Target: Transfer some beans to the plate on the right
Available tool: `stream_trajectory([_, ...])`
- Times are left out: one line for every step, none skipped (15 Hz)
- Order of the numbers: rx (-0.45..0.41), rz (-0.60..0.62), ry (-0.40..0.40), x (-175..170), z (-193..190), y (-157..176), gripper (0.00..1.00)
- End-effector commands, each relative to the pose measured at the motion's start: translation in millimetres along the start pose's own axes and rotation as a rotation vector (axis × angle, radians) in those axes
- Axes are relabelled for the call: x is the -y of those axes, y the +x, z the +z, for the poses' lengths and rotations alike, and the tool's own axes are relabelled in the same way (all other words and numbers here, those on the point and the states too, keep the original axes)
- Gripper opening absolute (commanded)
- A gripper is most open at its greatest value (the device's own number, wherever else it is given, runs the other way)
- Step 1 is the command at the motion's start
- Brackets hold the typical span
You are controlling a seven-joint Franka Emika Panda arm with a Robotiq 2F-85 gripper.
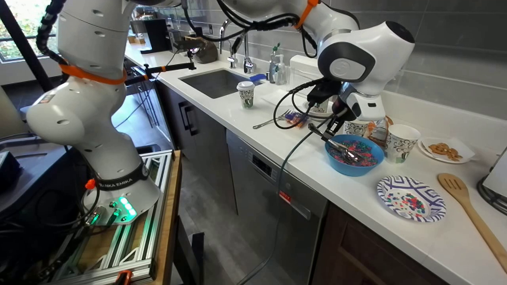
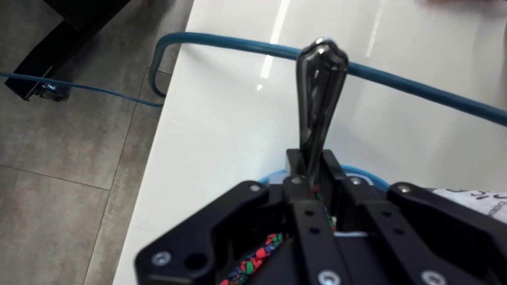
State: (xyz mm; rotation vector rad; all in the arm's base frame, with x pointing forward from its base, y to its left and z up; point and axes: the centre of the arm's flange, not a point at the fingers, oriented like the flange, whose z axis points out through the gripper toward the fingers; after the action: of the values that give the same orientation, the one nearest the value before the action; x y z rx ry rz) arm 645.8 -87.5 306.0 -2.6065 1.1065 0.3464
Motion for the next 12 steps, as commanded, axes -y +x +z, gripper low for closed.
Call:
stream_trajectory([0.035,0.04,0.034,3.4,-0.4,15.1,0.04])
stream_trajectory([0.033,0.049,0.04,2.2,-0.1,17.4,0.04])
stream_trajectory([0.032,0.056,0.045,1.6,0.1,19.3,0.04])
stream_trajectory([0.032,0.058,0.049,1.0,-0.3,20.6,0.04])
stream_trajectory([0.027,0.057,0.05,0.6,0.0,21.4,0.04])
stream_trajectory([0.023,0.055,0.051,0.4,0.0,22.1,0.04])
stream_trajectory([0.017,0.05,0.049,0.2,-0.2,21.6,0.04])
stream_trajectory([0.014,0.046,0.045,0.1,-0.6,20.1,0.04])
stream_trajectory([0.01,0.039,0.043,0.0,-2.2,18.2,0.29])
stream_trajectory([0.004,0.037,0.045,0.1,-4.1,16.8,0.4])
stream_trajectory([0.003,0.031,0.044,0.0,-7.3,15.0,0.45])
stream_trajectory([-0.002,0.027,0.05,0.4,-11.5,13.1,0.54])
